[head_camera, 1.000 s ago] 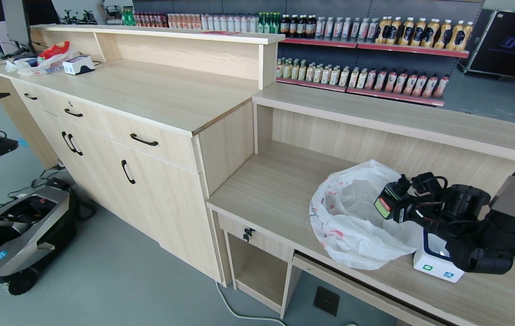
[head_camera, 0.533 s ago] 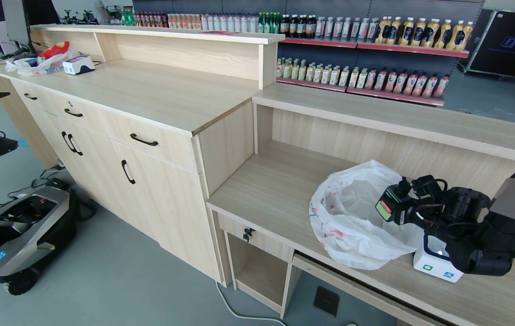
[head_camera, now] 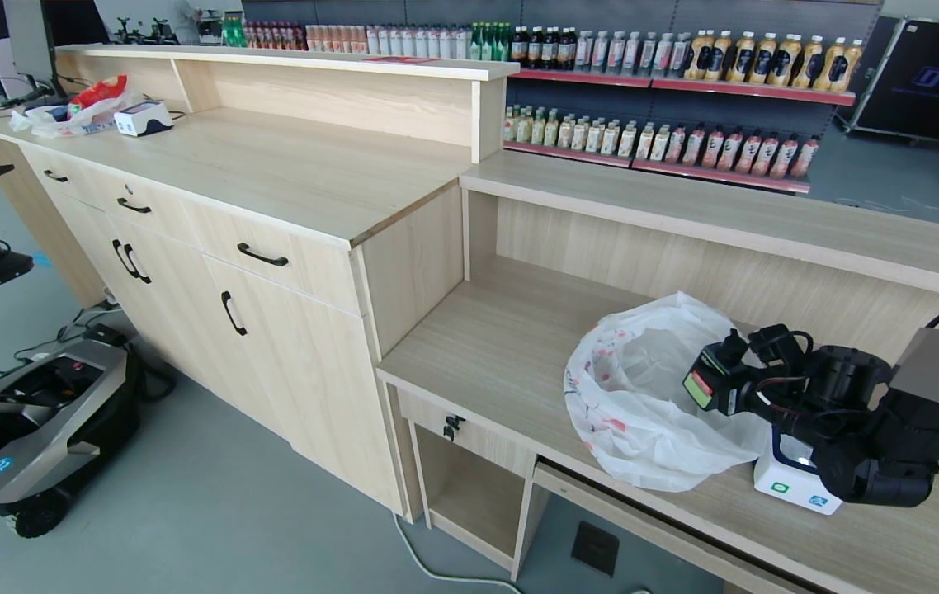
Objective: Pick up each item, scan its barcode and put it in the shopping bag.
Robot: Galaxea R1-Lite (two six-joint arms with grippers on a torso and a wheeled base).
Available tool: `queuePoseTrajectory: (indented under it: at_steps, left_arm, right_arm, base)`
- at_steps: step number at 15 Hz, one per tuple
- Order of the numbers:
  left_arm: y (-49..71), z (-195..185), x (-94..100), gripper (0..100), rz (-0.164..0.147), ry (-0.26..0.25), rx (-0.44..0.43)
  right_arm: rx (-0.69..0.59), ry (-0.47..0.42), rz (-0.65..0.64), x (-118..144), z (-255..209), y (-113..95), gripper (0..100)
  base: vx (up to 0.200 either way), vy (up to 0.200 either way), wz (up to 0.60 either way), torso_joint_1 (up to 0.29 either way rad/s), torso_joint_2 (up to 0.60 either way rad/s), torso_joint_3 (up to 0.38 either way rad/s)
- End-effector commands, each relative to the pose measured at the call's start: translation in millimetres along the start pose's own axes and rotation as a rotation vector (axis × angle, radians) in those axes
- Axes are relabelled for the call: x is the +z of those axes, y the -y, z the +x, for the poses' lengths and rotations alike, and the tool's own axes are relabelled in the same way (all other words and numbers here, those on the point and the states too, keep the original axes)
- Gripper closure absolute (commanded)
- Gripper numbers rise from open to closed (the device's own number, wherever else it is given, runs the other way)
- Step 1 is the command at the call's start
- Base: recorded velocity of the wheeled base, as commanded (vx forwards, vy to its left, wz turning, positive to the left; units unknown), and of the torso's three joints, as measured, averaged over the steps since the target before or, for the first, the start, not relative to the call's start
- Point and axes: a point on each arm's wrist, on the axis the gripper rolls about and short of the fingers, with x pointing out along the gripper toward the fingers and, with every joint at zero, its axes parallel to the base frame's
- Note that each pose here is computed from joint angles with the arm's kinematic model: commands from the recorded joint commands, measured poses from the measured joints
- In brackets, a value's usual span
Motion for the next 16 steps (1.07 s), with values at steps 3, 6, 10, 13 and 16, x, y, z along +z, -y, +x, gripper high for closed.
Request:
queuePoseTrajectory:
  at_steps: [3,6,10,13,16]
  left_arm:
    - [0.0,0.0,0.0,0,0.000,0.000,0.001]
    - [0.0,0.0,0.0,0,0.000,0.000,0.001]
    - [0.0,0.0,0.0,0,0.000,0.000,0.001]
    - [0.0,0.0,0.0,0,0.000,0.000,0.001]
    - [0.0,0.0,0.0,0,0.000,0.000,0.001]
  right_arm:
    - [0.003,0.018,-0.009,8.2,-0.8,-1.2,0]
    - [-0.008,0.077,-0.036,50.6,-14.5,1.5,0]
    - [-0.019,0.151,-0.180,151.2,-96.2,-18.5,0]
    - [-0.118,0.077,-0.465,179.9,-183.7,-18.1,0]
    - [-0.212,0.157,-0.555,209.1,-220.2,-20.0,0]
  base:
    - [0.000,0.000,0.00,0.000,0.00,0.000]
    - [0.000,0.000,0.00,0.000,0.00,0.000]
    - [0.000,0.000,0.00,0.000,0.00,0.000]
    - [0.000,0.000,0.00,0.000,0.00,0.000]
    - [0.000,0.000,-0.60,-0.004,0.00,0.001]
